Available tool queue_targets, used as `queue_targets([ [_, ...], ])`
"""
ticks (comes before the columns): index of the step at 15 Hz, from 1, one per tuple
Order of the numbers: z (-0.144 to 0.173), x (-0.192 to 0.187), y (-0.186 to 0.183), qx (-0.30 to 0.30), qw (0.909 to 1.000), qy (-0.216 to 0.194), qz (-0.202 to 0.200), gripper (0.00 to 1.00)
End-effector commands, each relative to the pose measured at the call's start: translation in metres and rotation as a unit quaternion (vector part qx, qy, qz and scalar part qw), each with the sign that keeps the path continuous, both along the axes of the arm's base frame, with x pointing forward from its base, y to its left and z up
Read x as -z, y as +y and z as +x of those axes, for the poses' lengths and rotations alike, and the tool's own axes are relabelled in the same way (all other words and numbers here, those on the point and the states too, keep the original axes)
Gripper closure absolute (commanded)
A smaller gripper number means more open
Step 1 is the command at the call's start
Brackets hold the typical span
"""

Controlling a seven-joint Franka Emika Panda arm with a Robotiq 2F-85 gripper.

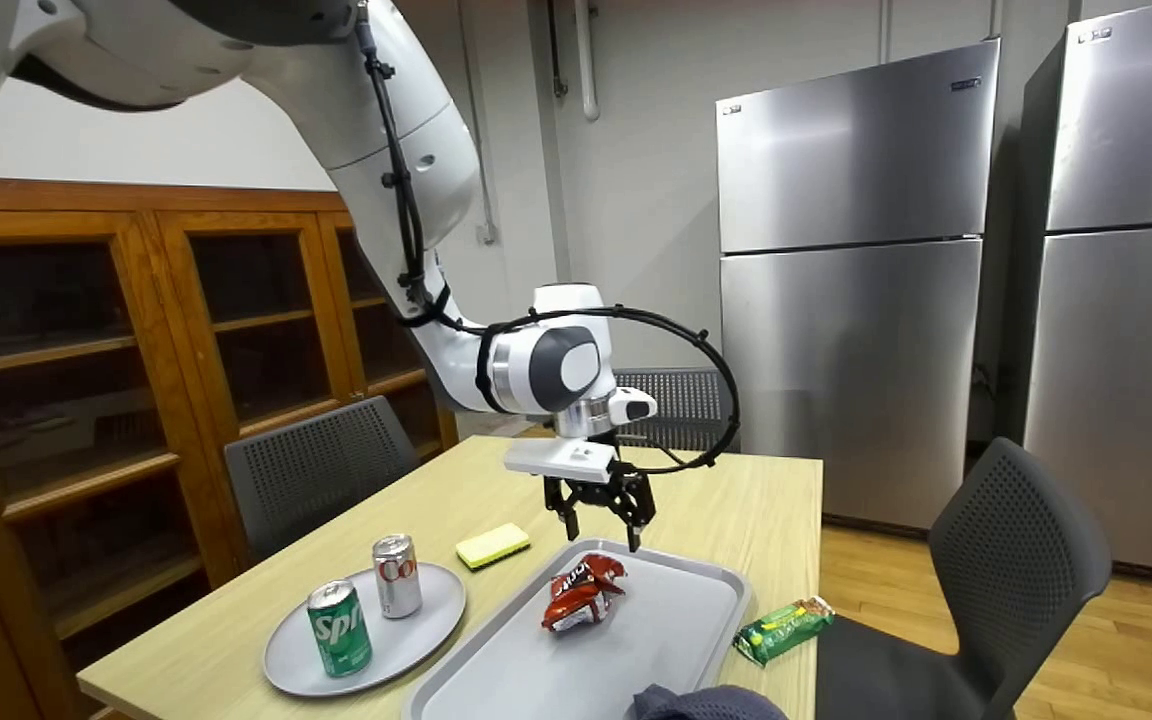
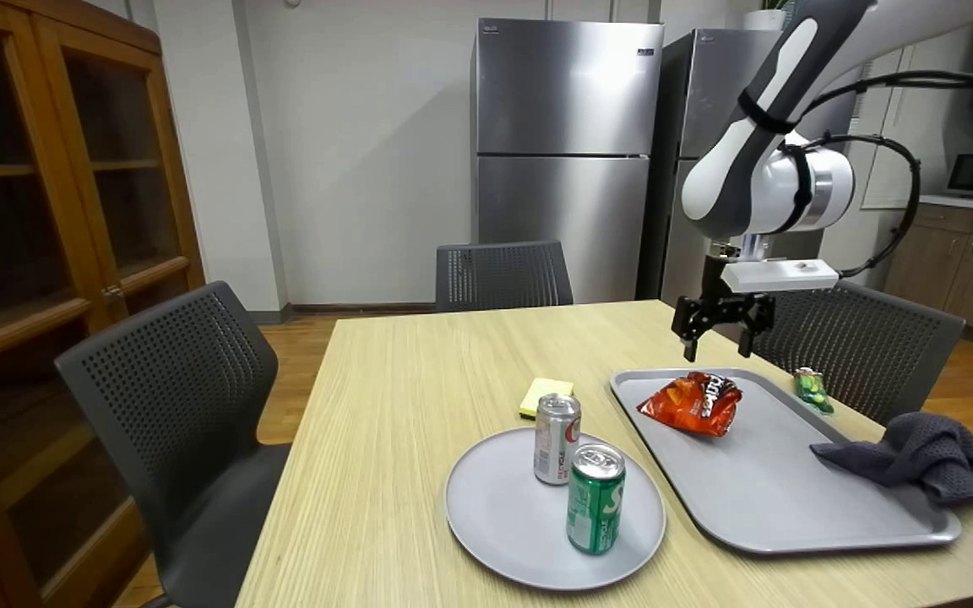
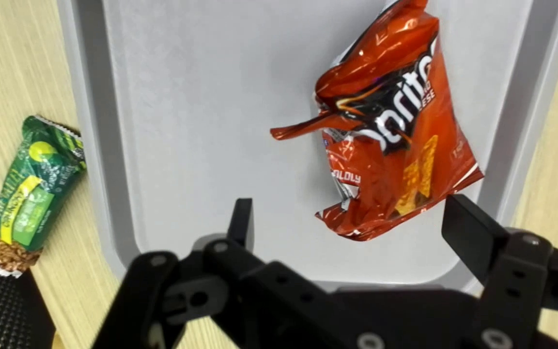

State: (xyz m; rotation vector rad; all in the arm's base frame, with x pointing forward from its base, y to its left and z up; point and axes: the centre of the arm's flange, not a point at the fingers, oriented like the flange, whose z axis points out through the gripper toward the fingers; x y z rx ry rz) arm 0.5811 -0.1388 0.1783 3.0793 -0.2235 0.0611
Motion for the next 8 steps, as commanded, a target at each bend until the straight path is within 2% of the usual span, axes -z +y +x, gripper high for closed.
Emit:
queue_targets([
  [1, -0.017, -0.015, 0.012, -0.038, 0.9991, 0.002, 0.018, 0.00],
  [5, -0.017, -0.002, 0.019, -0.074, 0.9970, 0.013, 0.018, 0.00],
  [6, -0.009, 0.002, 0.019, -0.052, 0.9985, 0.010, 0.010, 0.00],
  [8, -0.011, 0.004, 0.020, -0.061, 0.9980, 0.013, 0.011, 0.00],
])
